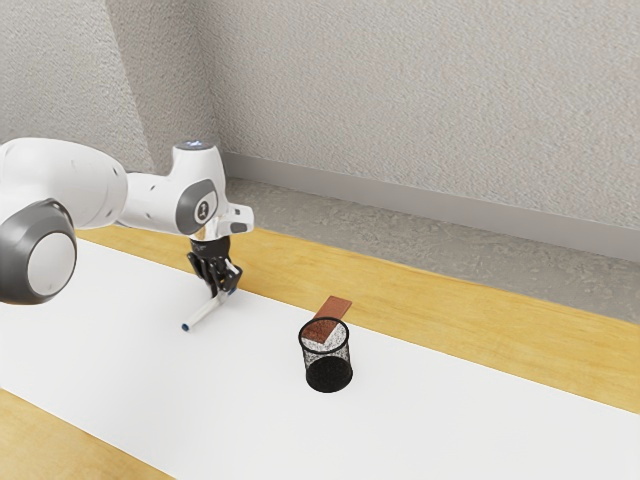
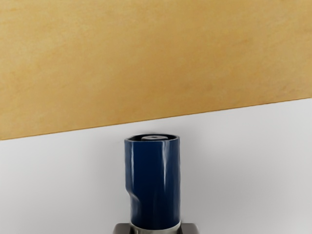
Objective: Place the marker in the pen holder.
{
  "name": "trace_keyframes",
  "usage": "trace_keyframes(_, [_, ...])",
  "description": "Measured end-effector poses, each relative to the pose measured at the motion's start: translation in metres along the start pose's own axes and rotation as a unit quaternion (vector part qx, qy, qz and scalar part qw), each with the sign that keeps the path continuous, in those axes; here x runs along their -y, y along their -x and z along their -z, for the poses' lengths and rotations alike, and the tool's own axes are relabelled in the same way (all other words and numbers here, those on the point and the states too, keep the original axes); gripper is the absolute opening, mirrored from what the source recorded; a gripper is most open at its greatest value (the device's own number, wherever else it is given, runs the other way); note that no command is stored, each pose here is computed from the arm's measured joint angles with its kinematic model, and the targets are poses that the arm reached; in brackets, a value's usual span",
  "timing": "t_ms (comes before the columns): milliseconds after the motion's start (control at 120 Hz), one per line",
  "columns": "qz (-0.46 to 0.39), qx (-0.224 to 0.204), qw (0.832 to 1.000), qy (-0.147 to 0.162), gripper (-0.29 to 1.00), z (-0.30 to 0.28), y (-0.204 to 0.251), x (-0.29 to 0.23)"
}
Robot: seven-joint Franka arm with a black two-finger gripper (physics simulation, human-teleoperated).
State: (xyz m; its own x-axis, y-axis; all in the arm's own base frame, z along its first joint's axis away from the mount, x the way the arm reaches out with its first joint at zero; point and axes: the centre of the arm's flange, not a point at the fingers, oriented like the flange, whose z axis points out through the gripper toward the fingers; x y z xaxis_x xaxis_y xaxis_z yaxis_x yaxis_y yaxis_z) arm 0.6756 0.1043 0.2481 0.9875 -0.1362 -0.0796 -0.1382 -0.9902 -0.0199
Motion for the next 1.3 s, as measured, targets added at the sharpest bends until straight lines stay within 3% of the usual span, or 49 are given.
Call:
trace_keyframes(633, [-0.003,-0.009,1.000,-0.004,0.01,0.013,0.000,-0.001])
trace_keyframes(750, [-0.012,-0.045,0.999,-0.005,-0.01,0.063,0.004,-0.017])
trace_keyframes(925, [-0.050,-0.143,0.988,-0.007,-0.01,0.142,0.039,-0.079])
trace_keyframes(1117, [-0.089,-0.237,0.967,-0.015,-0.02,0.193,0.065,-0.139])
trace_keyframes(1300, [-0.122,-0.286,0.950,-0.015,-0.02,0.196,0.098,-0.193])
